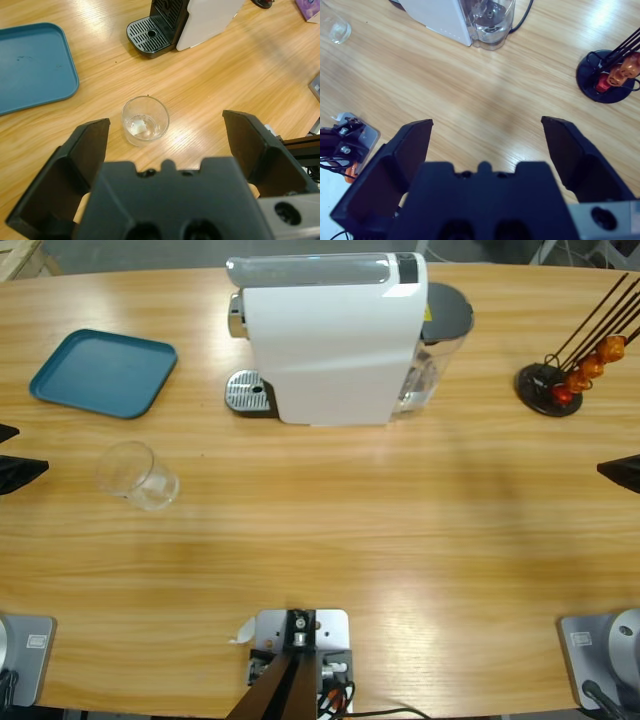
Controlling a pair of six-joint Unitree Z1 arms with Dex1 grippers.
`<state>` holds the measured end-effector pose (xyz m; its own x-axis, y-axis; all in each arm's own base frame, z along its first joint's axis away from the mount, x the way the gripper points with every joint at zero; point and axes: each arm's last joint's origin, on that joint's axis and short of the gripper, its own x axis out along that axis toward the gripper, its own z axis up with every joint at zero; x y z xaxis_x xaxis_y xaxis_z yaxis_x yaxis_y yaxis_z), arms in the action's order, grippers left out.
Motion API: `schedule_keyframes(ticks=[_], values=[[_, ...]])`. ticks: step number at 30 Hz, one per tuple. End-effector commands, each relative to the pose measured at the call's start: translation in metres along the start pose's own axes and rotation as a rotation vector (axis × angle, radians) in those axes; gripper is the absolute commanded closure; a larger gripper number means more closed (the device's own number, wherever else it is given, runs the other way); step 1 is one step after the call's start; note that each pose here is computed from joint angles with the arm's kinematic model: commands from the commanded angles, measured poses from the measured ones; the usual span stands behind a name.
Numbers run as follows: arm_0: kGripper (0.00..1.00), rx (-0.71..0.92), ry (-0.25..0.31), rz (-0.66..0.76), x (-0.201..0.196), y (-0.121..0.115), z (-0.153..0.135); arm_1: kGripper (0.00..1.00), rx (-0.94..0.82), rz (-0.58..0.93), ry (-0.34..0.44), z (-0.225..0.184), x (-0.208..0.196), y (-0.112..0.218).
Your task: Pour coffee
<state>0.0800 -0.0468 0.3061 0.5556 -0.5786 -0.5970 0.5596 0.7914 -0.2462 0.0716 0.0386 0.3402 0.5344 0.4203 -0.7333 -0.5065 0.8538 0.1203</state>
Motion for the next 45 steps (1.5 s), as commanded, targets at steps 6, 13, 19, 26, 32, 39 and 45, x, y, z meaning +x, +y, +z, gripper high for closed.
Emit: schedule_keyframes(ticks=[6, 13, 19, 26, 32, 39, 45], values=[[0.023, -0.015, 0.025, 0.007, 0.005, 0.002, 0.001, 0.000, 0.022, -0.008, 0.047, -0.003, 0.011, -0.003], [0.019, -0.028, 0.020, 0.033, 0.005, 0.003, 0.000, 0.000, 0.022, -0.008, 0.046, -0.003, 0.011, -0.003], [0.009, -0.081, -0.023, 0.034, 0.014, 0.006, 0.036, 0.000, 0.020, -0.008, 0.046, -0.004, 0.010, -0.002], [0.181, -0.172, 0.035, -0.030, 0.058, 0.018, 0.109, 0.000, 0.017, -0.010, 0.029, -0.006, 0.006, -0.002], [0.055, -0.283, 0.046, -0.148, 0.097, 0.026, 0.155, 0.000, 0.020, -0.007, 0.038, -0.005, 0.009, -0.002], [0.000, -0.393, 0.167, -0.371, 0.159, 0.038, 0.177, 0.000, 0.005, -0.009, 0.065, 0.002, 0.014, -0.004], [0.015, -0.491, 0.204, -0.429, 0.195, 0.049, 0.187, 0.000, 0.003, -0.010, 0.073, 0.003, 0.016, -0.004]])
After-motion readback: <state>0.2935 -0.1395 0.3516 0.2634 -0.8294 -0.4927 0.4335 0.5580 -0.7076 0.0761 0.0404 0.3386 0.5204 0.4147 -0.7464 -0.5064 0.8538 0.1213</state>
